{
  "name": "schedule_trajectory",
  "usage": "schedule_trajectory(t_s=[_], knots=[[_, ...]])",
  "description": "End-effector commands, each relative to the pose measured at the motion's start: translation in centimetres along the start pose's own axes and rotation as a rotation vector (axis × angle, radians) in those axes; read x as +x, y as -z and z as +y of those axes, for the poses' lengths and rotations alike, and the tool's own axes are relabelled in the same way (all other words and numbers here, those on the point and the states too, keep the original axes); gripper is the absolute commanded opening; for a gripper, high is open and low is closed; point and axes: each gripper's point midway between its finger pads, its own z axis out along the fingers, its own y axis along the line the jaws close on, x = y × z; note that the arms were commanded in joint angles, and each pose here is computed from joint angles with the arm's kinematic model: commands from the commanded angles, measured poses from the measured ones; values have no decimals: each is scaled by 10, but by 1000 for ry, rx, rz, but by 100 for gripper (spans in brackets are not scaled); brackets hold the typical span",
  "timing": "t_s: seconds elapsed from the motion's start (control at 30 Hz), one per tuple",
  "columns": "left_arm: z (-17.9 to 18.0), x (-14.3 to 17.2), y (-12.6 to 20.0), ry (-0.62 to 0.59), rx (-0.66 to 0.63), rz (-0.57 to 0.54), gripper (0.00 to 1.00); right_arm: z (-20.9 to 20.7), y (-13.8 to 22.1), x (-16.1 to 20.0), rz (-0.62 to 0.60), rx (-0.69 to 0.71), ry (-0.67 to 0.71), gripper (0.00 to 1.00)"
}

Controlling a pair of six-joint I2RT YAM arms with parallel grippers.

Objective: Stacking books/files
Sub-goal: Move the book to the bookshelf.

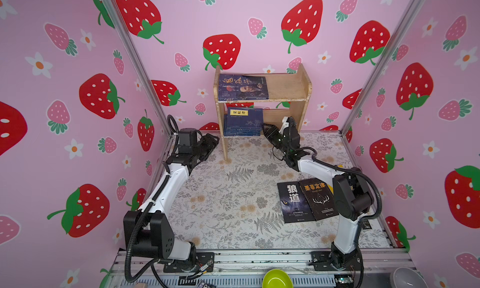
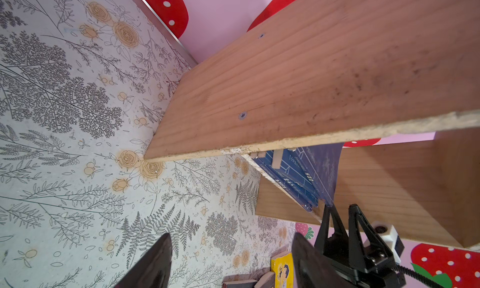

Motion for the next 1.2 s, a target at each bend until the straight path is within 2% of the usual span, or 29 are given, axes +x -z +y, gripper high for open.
schedule_trajectory(t_s=[0.0,0.07,0.43,0.57,0.77,0.9,1.17], knots=[[-3,-4,0,5,11,-6,74,14,5,-23,-62,20,56,56],[-3,-4,0,5,11,-6,74,10,5,-25,-68,45,86,59],[0,-2,1,-9,-1,2,74,4,-27,-27,-36,110,304,60],[2,-1,4,-15,-8,3,74,-8,-36,-22,0,140,302,62],[3,-2,7,-18,-9,0,74,-11,-46,-11,69,107,305,61],[5,-2,8,-16,-13,-2,74,-2,-50,-1,117,53,304,58],[7,-3,9,-11,-14,-7,74,2,-52,16,209,42,280,52]])
